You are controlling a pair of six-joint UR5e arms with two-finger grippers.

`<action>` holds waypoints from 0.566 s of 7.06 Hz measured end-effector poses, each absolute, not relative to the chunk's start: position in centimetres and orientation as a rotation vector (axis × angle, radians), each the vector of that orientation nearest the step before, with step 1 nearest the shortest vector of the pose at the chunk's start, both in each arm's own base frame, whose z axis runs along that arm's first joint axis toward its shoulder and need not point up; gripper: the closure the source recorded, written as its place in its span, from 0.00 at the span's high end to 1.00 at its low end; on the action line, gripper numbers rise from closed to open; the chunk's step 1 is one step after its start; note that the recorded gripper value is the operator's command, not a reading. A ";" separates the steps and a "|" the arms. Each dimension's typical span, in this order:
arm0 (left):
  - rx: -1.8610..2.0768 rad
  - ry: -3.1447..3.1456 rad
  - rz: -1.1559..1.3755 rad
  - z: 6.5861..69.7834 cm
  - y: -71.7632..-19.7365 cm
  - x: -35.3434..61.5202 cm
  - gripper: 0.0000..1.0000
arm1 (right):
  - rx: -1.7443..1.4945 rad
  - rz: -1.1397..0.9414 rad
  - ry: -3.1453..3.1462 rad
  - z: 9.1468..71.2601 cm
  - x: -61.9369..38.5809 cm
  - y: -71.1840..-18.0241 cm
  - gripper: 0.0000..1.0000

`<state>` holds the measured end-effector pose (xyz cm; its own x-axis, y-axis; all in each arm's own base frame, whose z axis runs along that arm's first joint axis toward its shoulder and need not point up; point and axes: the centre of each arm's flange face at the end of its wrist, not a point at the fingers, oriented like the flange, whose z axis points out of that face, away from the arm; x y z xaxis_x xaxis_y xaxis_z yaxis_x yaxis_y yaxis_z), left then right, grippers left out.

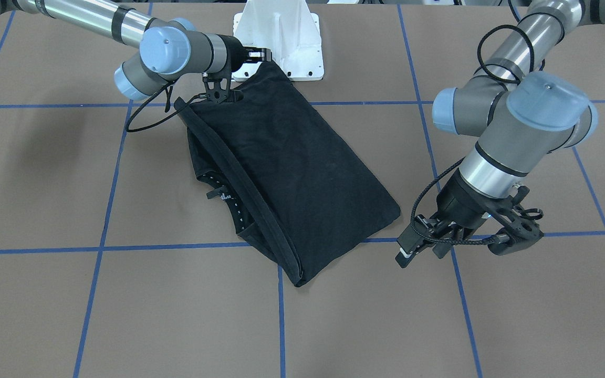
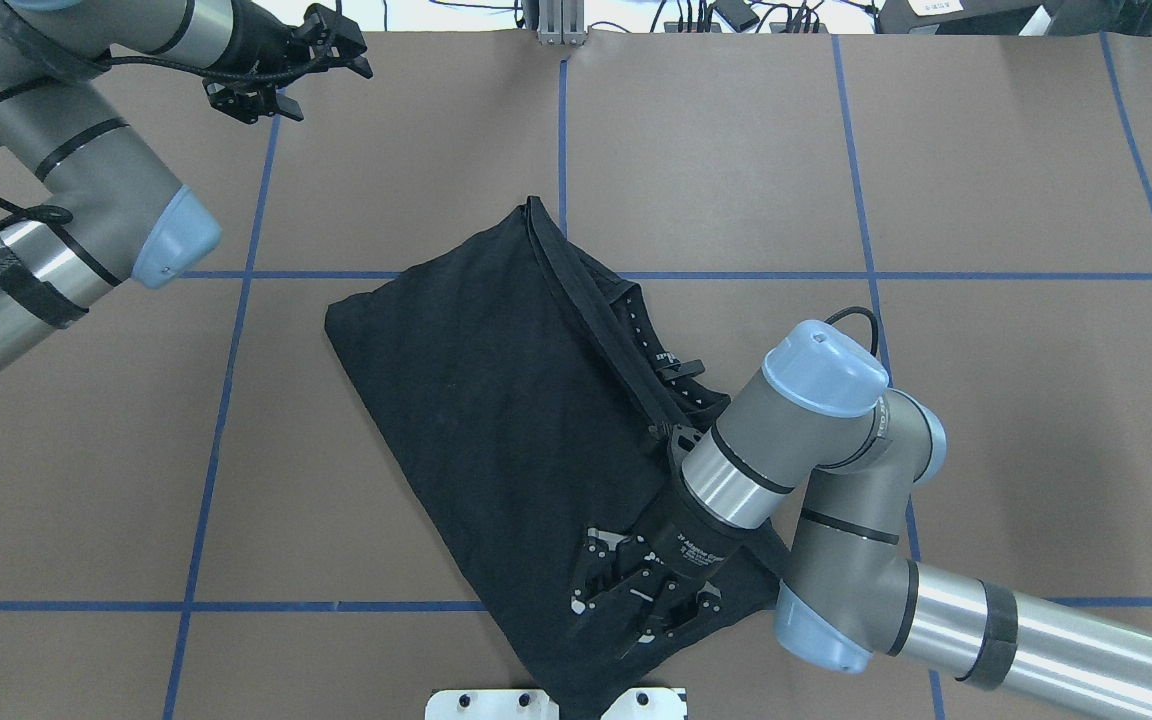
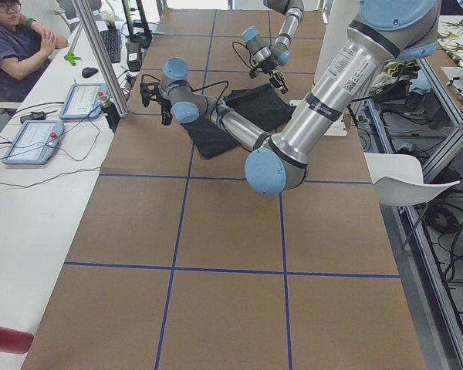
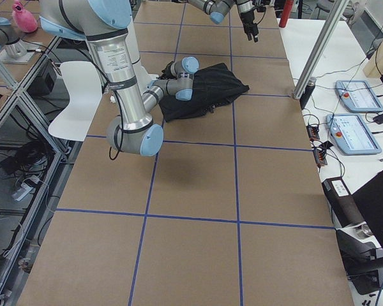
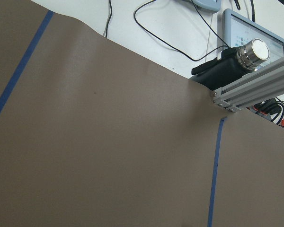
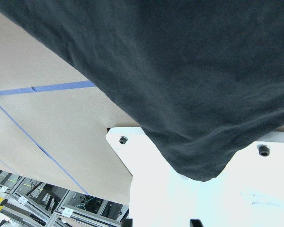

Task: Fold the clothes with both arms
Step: 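Grasp the near corner with the right gripper and lift it toward the far edge, then release the corner and raise the right gripper away from the shirt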

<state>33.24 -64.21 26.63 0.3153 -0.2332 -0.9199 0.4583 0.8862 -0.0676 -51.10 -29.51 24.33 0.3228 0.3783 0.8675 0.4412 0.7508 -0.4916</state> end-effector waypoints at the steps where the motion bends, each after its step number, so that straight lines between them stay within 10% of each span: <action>1: 0.207 1.165 -0.445 27.7 -62.6 33.6 1.00 | -0.730 -0.002 -1.306 24.2 -49.2 -32.5 1.00; 4: 0.133 1.157 -0.344 30.9 -54.8 38.9 1.00 | -0.551 0.210 -1.382 25.1 -40.3 -43.8 1.00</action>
